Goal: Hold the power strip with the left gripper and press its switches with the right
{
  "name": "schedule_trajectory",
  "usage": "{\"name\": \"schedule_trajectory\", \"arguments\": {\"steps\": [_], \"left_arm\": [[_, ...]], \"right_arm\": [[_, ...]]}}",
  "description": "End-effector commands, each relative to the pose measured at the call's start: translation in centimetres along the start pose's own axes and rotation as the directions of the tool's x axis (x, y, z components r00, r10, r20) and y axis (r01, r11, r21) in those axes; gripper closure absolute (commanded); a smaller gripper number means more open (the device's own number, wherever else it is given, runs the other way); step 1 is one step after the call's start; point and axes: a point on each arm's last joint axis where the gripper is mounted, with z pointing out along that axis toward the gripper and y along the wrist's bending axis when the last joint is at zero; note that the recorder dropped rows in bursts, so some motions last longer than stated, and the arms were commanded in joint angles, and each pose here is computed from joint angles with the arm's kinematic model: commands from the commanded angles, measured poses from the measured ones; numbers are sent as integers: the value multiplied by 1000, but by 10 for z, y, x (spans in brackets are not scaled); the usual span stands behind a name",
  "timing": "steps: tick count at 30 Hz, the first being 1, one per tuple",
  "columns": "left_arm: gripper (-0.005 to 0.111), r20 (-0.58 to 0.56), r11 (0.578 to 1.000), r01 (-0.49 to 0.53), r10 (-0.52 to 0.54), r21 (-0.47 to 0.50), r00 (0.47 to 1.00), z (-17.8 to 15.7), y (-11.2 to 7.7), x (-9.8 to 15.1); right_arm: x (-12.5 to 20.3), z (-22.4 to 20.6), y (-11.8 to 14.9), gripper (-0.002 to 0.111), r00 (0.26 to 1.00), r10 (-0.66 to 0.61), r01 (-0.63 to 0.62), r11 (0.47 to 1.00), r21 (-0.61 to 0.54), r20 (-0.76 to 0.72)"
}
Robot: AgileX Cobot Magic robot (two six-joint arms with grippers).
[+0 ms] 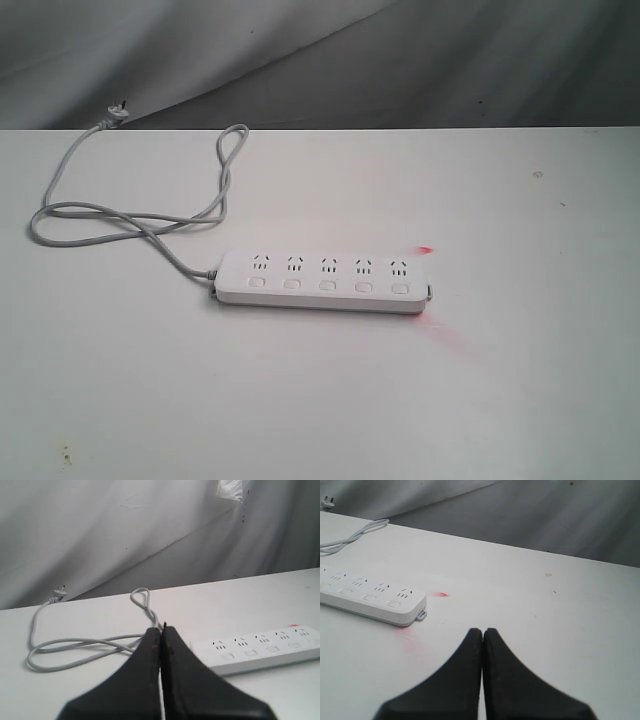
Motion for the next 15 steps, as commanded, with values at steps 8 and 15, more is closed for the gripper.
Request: {"name": "schedule_trajectory", "arguments": {"steps": [8, 15], "left_arm": [[106, -143, 999, 34, -28, 35, 989, -2, -4, 22], [106, -183, 998, 36, -27, 46, 983, -3, -5, 26]], "right_arm": [[1, 0, 0, 108, 1000, 8, -8, 1000, 5, 3], [1, 0, 0, 108, 1000, 8, -8, 1000, 5, 3]]}}
